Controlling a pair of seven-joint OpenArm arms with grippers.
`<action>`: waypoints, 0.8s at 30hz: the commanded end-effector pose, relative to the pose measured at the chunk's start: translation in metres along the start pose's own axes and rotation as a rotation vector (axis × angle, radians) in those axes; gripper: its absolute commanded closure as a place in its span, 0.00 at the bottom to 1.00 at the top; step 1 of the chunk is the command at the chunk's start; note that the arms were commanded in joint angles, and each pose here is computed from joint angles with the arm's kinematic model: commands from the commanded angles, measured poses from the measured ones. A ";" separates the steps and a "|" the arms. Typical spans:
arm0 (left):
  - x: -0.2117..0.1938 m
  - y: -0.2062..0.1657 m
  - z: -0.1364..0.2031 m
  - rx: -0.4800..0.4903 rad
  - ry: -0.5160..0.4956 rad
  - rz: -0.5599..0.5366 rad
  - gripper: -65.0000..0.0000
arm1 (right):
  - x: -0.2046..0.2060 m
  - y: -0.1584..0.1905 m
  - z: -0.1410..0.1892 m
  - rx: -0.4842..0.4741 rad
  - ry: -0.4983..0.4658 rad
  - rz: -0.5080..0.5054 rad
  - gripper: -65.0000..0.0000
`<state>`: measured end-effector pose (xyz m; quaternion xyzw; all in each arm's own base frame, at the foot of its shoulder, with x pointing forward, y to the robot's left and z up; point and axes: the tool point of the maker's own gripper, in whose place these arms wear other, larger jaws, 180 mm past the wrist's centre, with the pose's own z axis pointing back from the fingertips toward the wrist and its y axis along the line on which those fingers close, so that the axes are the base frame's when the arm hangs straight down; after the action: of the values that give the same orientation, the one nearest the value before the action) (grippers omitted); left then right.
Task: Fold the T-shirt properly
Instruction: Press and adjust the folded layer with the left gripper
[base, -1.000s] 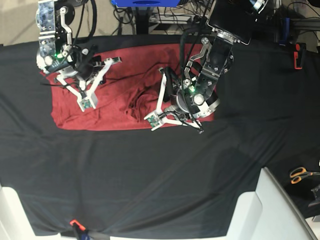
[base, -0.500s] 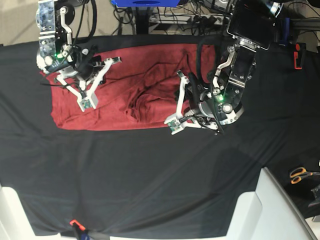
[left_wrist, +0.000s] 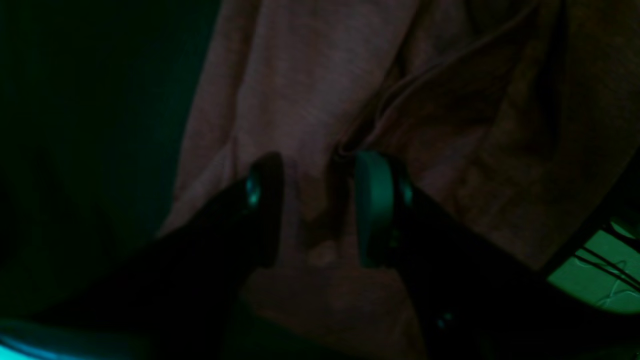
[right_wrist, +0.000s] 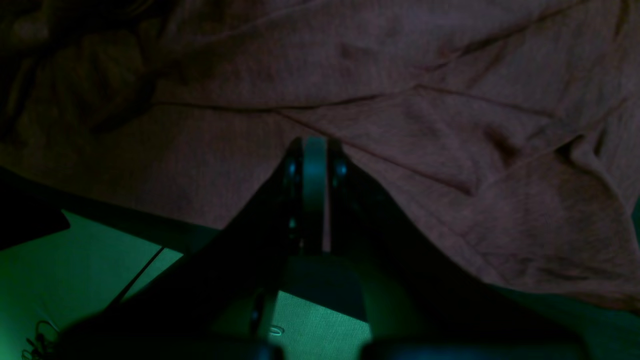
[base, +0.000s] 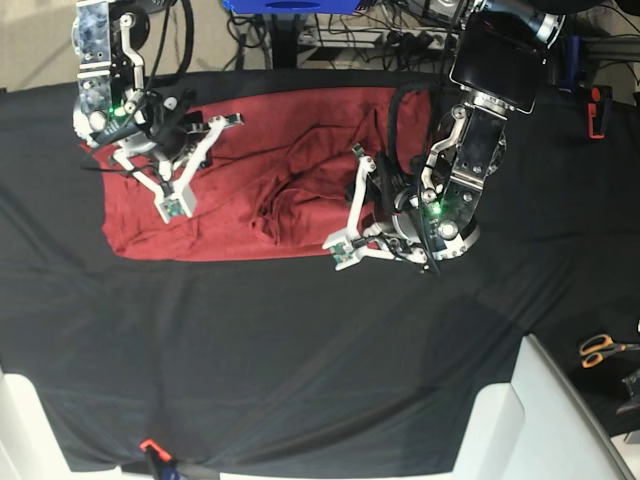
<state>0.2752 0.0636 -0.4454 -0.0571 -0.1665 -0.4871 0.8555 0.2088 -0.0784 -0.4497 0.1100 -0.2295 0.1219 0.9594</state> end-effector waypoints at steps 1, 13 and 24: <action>0.012 0.004 0.005 -0.002 -0.042 -0.005 0.63 | 0.009 0.001 0.003 0.003 -0.034 0.001 0.99; 0.021 -0.013 -0.007 -0.170 -0.119 0.118 0.63 | 0.010 0.001 0.003 0.003 -0.035 0.001 0.99; 0.017 -0.014 -0.010 -0.172 -0.105 0.116 0.68 | 0.010 0.001 0.003 0.003 -0.035 0.001 0.99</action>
<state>0.2623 0.0438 -0.4594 -0.1622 -0.1456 -0.4418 0.8702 0.2091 -0.0782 -0.4496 0.1101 -0.2299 0.1216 0.9593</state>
